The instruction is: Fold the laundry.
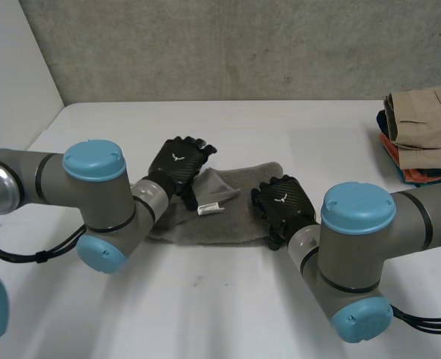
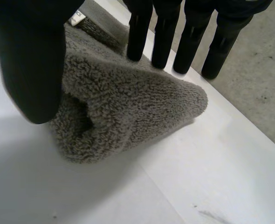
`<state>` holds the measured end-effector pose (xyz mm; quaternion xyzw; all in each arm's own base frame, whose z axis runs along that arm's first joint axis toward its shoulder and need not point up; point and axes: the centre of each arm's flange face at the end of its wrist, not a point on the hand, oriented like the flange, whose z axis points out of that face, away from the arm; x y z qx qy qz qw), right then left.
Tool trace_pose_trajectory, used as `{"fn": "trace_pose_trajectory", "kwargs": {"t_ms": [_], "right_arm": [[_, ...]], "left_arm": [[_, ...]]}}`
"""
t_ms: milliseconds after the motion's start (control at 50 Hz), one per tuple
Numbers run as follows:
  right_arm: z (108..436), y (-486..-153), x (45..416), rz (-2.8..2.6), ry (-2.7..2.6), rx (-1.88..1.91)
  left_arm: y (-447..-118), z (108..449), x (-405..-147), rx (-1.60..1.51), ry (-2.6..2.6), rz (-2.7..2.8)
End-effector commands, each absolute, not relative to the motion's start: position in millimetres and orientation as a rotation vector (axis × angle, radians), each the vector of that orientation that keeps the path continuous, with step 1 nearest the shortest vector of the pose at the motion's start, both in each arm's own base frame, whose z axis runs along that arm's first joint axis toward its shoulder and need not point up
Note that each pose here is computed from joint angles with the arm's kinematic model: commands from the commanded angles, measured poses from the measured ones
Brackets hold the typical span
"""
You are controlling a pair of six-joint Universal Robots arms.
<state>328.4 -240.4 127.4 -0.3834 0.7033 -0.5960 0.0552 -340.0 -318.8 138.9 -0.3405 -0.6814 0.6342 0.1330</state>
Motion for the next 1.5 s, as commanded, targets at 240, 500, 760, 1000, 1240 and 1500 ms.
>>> {"fn": "trace_pose_trajectory", "kwargs": {"t_ms": [240, 500, 760, 1000, 1240, 1500], "right_arm": [[115, -251, 303, -1.873, 2.206, -1.21], [156, -262, 220, -2.061, 2.404, -1.351], [206, -224, 305, -2.316, 1.752, -1.621], [126, -148, 364, -1.945, 1.425, -1.907], [217, -211, 300, -2.073, 1.754, -1.079], [184, -251, 279, -1.582, 2.211, -0.793]], "left_arm": [[-353, 169, -280, -0.684, -2.266, 2.124], [-305, 219, -262, -0.677, -2.186, 2.156], [-276, 225, -273, -0.759, -2.095, 2.102], [-265, 226, -284, -0.732, -2.062, 2.057], [-256, 258, -312, -0.635, -1.894, 2.053], [-211, 209, -375, -0.774, -1.942, 1.857]]}}
